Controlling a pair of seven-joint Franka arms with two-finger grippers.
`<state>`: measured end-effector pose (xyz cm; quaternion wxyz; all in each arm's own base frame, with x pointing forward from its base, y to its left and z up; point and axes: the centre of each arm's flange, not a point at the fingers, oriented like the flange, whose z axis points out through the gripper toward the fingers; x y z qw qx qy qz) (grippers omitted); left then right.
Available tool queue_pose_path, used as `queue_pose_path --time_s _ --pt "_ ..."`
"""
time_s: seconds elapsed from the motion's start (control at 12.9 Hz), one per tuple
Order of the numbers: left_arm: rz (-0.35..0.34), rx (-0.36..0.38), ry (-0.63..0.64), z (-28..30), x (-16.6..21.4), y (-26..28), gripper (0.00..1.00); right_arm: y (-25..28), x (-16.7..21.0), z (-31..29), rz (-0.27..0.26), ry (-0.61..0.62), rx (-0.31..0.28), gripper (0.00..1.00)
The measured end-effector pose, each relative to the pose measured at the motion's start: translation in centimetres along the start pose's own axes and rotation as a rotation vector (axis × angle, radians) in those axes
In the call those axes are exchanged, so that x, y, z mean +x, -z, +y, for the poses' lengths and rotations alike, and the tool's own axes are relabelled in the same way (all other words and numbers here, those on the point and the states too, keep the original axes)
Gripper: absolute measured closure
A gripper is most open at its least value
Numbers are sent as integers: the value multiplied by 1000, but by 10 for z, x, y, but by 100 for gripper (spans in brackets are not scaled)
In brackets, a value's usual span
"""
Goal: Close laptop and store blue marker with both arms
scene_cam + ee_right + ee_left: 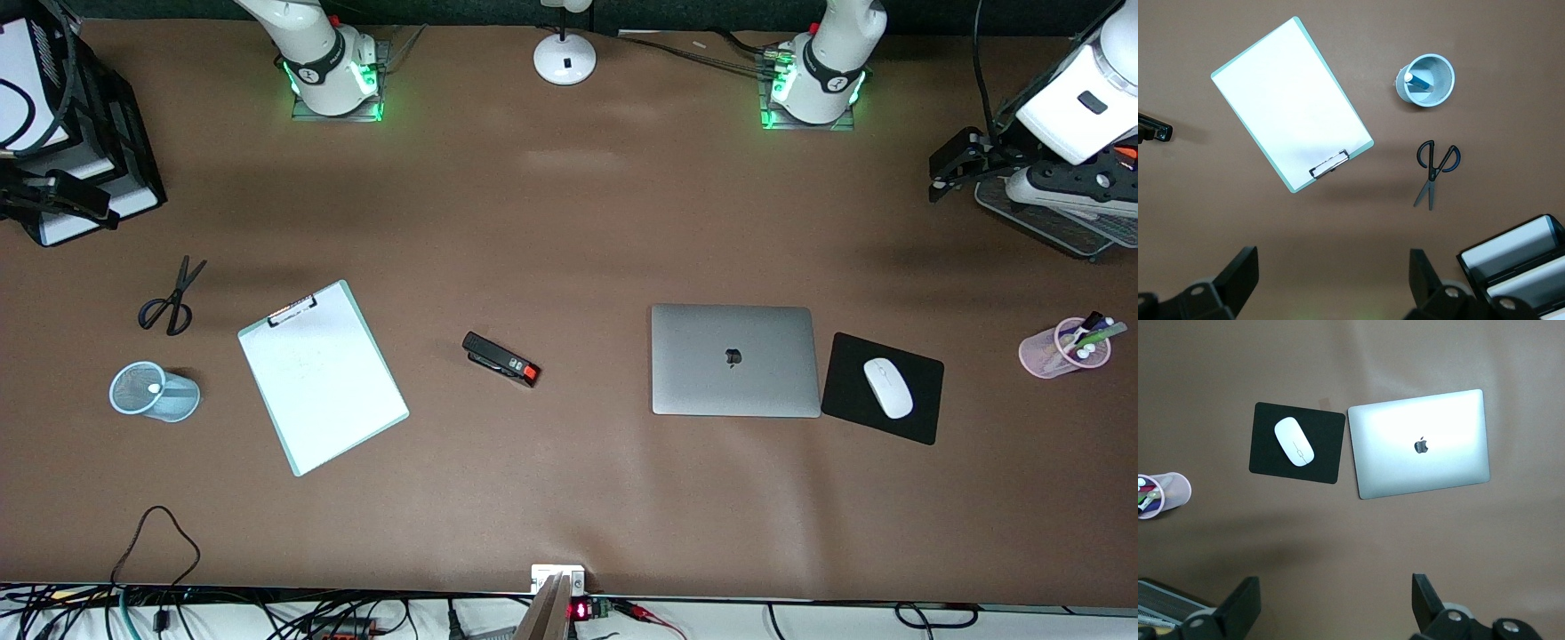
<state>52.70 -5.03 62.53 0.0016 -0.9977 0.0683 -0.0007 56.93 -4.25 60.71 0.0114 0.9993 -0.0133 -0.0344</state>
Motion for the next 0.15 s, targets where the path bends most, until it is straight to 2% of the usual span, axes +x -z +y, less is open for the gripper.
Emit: queue_pose_path --time_s 0.15 --pt "0 0 0 0 0 0 0 0 0 -2 0 3 0 0"
